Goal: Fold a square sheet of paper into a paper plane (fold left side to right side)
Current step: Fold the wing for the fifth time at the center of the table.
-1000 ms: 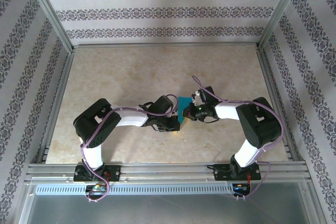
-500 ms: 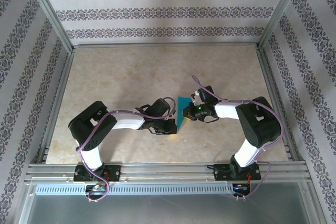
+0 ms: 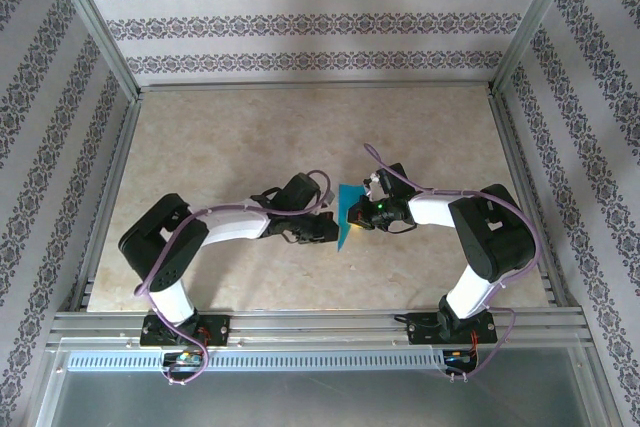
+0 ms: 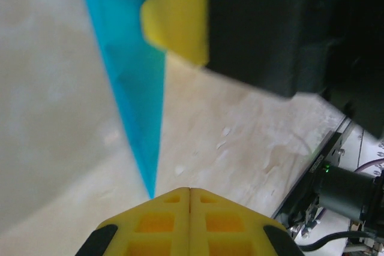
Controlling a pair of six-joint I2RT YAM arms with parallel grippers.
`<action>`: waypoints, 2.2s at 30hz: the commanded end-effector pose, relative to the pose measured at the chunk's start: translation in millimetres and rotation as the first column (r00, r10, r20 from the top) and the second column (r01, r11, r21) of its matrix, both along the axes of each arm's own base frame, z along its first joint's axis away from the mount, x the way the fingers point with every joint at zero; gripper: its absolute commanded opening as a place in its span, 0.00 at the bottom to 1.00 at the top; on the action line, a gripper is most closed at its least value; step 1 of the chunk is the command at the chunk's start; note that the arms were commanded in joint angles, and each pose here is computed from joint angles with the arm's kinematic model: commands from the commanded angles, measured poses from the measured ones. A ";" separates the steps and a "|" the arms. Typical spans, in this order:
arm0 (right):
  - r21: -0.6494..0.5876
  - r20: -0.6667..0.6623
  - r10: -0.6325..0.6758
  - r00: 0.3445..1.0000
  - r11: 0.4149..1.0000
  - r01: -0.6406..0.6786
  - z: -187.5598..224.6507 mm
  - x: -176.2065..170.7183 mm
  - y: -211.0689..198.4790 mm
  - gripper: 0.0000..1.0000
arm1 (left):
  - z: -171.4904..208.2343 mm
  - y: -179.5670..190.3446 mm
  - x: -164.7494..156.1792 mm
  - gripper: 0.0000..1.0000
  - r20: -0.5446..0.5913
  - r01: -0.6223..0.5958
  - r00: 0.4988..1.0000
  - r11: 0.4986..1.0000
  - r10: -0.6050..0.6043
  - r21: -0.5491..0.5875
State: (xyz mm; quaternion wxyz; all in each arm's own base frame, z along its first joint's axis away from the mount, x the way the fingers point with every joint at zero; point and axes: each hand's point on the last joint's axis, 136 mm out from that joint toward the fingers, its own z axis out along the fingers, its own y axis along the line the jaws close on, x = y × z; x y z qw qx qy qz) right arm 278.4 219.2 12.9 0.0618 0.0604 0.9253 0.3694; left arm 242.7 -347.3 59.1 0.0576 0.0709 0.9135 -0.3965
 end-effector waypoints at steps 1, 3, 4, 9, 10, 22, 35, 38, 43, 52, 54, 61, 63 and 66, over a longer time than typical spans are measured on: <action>-0.184 -0.131 -0.037 0.991 0.983 0.013 -43.3 -29.9 -27.4 0.00 | -5.7 -6.0 7.5 0.02 0.006 0.040 0.999 0.999 -0.041 0.019; -0.183 -0.132 -0.035 0.991 0.983 0.011 -43.3 -30.5 -26.9 0.00 | -8.9 -10.2 12.3 0.02 0.010 0.047 0.999 0.999 -0.047 0.027; -0.183 -0.132 -0.034 0.991 0.983 0.009 -43.1 -30.7 -26.5 0.00 | -10.5 -11.8 14.9 0.02 0.012 0.051 0.999 0.998 -0.051 0.032; -0.183 -0.132 -0.033 0.991 0.983 0.009 -43.0 -30.8 -25.8 0.00 | -24.2 -14.5 21.3 0.01 0.006 0.052 0.999 0.997 -0.052 0.064; -0.182 -0.132 -0.033 0.991 0.983 0.008 -42.7 -31.1 -25.6 0.00 | -27.6 -13.6 21.7 0.01 0.006 0.051 0.999 0.996 -0.051 0.073; -0.045 -0.014 -0.042 0.999 0.998 0.042 5.4 -2.9 -3.9 0.00 | -72.0 13.0 4.4 0.00 -0.070 0.024 0.997 0.979 -0.010 0.203; -0.012 -0.020 -0.047 0.999 0.999 0.047 10.4 -11.6 -1.1 0.00 | -78.5 19.0 -0.7 0.00 -0.074 0.019 0.997 0.973 -0.002 0.230; -0.023 -0.020 -0.047 0.999 0.999 0.047 2.3 -9.2 -1.3 0.00 | -77.7 18.5 -0.2 0.00 -0.073 0.020 0.997 0.973 -0.003 0.229; -0.034 0.016 -0.034 0.999 0.999 0.034 3.3 4.9 2.0 0.00 | -79.7 21.5 -1.9 0.00 -0.076 0.024 0.997 0.970 -0.006 0.243; -0.021 0.054 -0.034 0.998 0.999 0.035 15.5 15.7 1.3 0.00 | -79.7 23.5 -2.5 0.00 -0.075 0.020 0.997 0.968 -0.001 0.250; -0.020 0.067 -0.047 0.997 0.999 0.048 19.1 18.3 -4.5 0.00 | -79.4 23.9 -2.7 0.00 -0.074 0.021 0.997 0.968 -0.003 0.252; 0.008 0.101 -0.027 0.995 1.000 0.026 28.5 23.6 -4.1 0.00 | -79.2 24.9 -3.5 0.00 -0.073 0.022 0.997 0.967 -0.003 0.253; 0.010 0.096 -0.012 0.995 1.000 0.012 25.2 23.4 0.2 0.00 | -79.2 24.6 -3.0 0.00 -0.071 0.021 0.997 0.968 -0.003 0.251; 0.008 0.100 -0.007 0.995 1.000 0.006 21.8 26.4 4.2 0.00 | -79.6 25.0 -3.6 0.00 -0.073 0.022 0.997 0.967 -0.004 0.253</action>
